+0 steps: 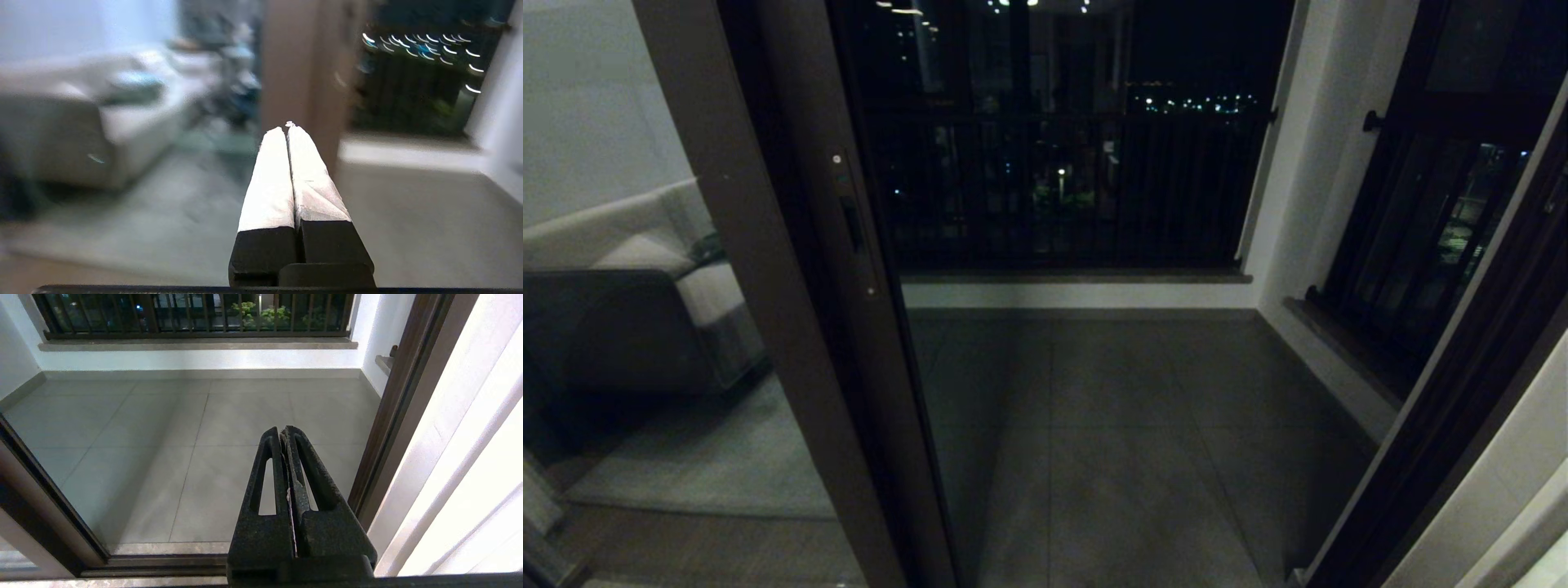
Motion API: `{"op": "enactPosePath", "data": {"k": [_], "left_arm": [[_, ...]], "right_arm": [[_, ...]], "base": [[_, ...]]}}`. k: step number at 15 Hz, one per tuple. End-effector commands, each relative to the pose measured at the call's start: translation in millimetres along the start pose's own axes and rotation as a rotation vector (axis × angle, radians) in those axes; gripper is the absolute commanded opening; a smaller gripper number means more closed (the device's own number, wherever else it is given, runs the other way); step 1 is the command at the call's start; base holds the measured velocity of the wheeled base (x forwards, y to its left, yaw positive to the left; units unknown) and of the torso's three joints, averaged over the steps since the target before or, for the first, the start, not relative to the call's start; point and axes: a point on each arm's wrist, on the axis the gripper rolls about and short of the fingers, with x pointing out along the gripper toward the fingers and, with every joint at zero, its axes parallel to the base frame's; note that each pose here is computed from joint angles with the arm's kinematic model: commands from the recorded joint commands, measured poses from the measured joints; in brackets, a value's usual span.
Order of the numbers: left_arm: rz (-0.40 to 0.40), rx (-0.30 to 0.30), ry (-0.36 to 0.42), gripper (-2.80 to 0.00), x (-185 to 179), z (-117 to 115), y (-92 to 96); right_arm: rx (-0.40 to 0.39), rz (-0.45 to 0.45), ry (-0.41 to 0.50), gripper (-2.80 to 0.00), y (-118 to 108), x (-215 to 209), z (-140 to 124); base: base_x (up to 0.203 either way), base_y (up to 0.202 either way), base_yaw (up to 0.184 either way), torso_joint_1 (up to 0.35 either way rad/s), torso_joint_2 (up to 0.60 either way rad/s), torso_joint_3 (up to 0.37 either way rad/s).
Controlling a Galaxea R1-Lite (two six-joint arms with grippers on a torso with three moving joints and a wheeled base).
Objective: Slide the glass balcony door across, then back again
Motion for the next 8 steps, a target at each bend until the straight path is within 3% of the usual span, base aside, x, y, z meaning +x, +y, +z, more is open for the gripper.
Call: {"op": "enactPosePath", "data": {"k": [1,4,6,8], "left_arm": [[-0.032,0.025,0.032,-2.80,-18.8,-22.1,1.7],[-0.133,-0.031,0.277,-2.80,-23.4,-48.8,-0.2],[-0.125,-0.077,0.285,-2.80,-23.5,-49.0,-0.1],[-0.066,-0.307,0.321,-2.80,-24.4,-49.8,0.5]], "right_arm": [[0.000,0.001,0.001,-2.80,0.0,0.1,0.0],[-0.001,0.001,0.001,-2.80,0.0,0.1,0.0],[0.000,0.001,0.001,-2.80,0.0,0.1,0.0],[0.000,0.001,0.001,-2.80,0.0,0.1,0.0]], "base": [[0.000,0.000,0.000,0.000,0.00,0.000],[0.000,0.000,0.000,0.000,0.00,0.000],[0.000,0.000,0.000,0.000,0.00,0.000],[0.000,0.000,0.000,0.000,0.00,0.000]]}}
